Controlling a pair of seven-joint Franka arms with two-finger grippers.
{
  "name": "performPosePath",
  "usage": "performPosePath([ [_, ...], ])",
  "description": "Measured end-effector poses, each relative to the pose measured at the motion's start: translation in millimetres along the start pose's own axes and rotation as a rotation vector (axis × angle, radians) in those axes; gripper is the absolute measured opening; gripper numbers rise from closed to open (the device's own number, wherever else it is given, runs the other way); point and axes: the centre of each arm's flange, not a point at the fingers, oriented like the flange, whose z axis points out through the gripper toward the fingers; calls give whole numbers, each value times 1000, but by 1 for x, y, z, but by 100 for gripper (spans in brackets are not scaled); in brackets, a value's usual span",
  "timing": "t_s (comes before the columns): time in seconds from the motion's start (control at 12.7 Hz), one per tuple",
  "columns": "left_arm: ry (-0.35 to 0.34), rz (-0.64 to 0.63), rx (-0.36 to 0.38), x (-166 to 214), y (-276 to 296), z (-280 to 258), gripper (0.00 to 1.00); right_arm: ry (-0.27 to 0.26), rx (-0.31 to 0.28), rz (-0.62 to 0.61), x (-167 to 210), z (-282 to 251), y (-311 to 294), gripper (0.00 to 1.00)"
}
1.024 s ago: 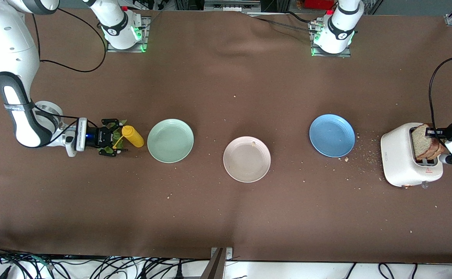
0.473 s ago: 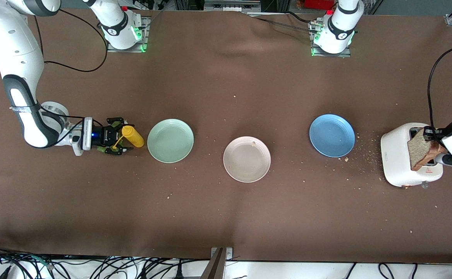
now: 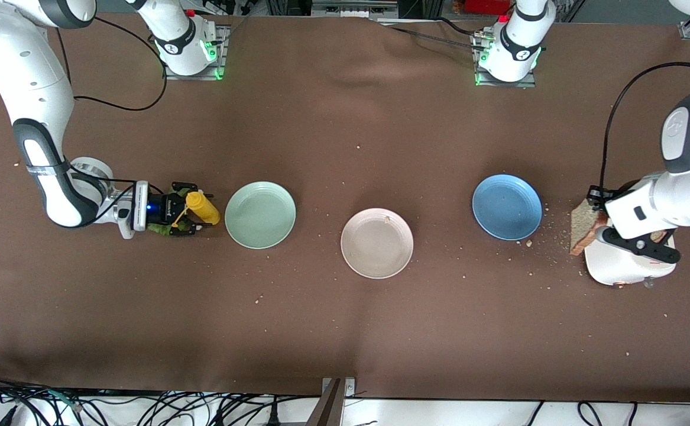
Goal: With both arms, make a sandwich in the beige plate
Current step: 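Carry bread onto the plate with the left gripper while the right gripper lifts mustard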
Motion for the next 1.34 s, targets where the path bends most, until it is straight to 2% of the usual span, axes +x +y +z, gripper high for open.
performPosePath([
  [0.16, -3, 29, -92, 13, 32, 9, 8, -10, 5, 19, 0, -2, 0, 43],
  [0.32, -9, 48, -193, 24, 50, 23, 8, -55, 39, 53, 5, -12, 3, 23],
  [0.39, -18, 43, -240, 31, 61, 31, 8, -71, 46, 74, 11, -19, 6, 19],
  [0.55, -57, 10, -361, 50, 92, 57, 8, -122, 66, 120, 31, -36, 12, 19],
  [0.79, -80, -42, -573, 89, 139, 103, 8, -234, 74, 217, 88, -62, 19, 16],
  [0.95, -82, -78, -714, 110, 157, 130, 8, -336, 58, 283, 136, -78, 22, 6],
  [1.18, -43, -128, -864, 138, 189, 159, 8, -495, 9, 361, 198, -94, 28, 6],
  [1.34, -17, -165, -925, 153, 213, 178, 8, -611, -17, 397, 231, -87, 35, 6],
])
